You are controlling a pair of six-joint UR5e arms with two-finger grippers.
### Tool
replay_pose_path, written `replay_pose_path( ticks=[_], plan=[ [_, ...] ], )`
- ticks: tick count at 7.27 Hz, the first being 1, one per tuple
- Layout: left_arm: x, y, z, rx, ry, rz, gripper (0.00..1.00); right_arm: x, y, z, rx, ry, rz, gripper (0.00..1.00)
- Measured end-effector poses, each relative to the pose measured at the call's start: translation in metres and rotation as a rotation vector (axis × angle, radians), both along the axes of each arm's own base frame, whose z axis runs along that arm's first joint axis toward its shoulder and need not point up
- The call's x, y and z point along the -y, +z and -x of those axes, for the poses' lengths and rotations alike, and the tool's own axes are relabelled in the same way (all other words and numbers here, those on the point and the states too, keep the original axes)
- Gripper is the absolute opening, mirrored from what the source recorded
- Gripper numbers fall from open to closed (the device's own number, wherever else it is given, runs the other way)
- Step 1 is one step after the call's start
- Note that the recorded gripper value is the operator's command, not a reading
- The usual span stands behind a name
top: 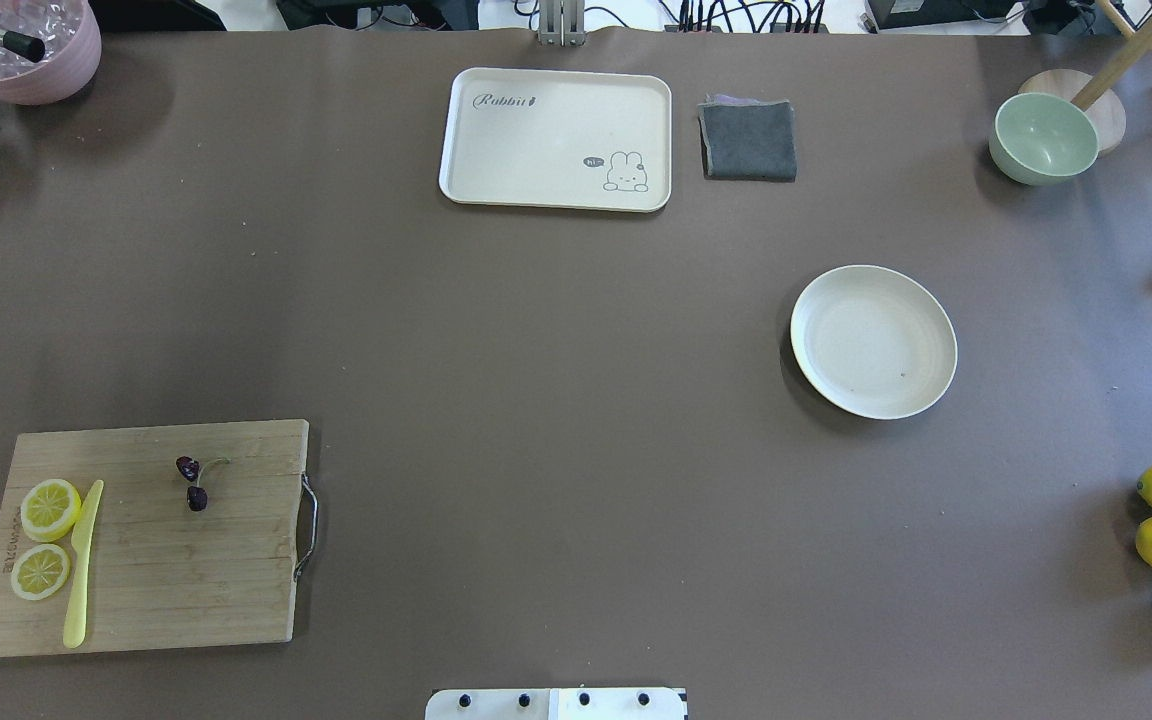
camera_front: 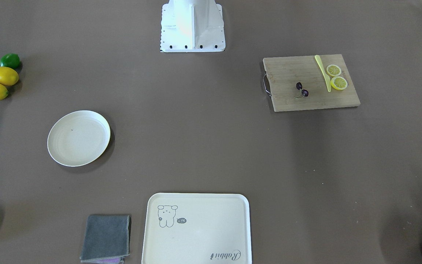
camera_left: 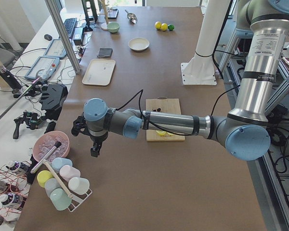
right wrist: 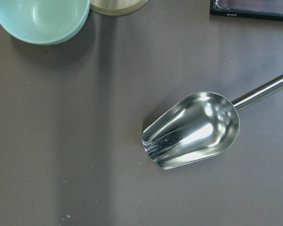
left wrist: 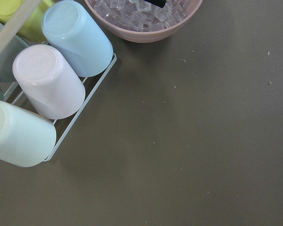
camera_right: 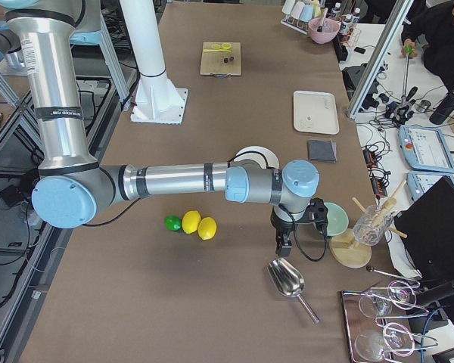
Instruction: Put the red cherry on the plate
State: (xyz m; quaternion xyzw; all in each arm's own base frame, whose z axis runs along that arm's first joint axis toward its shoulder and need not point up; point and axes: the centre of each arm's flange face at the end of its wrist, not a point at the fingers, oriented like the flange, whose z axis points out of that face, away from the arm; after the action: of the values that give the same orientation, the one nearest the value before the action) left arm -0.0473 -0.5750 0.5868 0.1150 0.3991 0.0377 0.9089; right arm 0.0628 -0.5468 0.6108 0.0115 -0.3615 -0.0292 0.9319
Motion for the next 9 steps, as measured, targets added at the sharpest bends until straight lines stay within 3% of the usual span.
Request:
replay_pose_path(
  ticks=[9],
  plan=[
    [-0.0016, 0.0031, 0.0001, 0.000, -0.002, 0.001, 0.98, 0.0040, -0.0066, 0.0005, 0.000, 0.017, 0.004, 1.00]
  ],
)
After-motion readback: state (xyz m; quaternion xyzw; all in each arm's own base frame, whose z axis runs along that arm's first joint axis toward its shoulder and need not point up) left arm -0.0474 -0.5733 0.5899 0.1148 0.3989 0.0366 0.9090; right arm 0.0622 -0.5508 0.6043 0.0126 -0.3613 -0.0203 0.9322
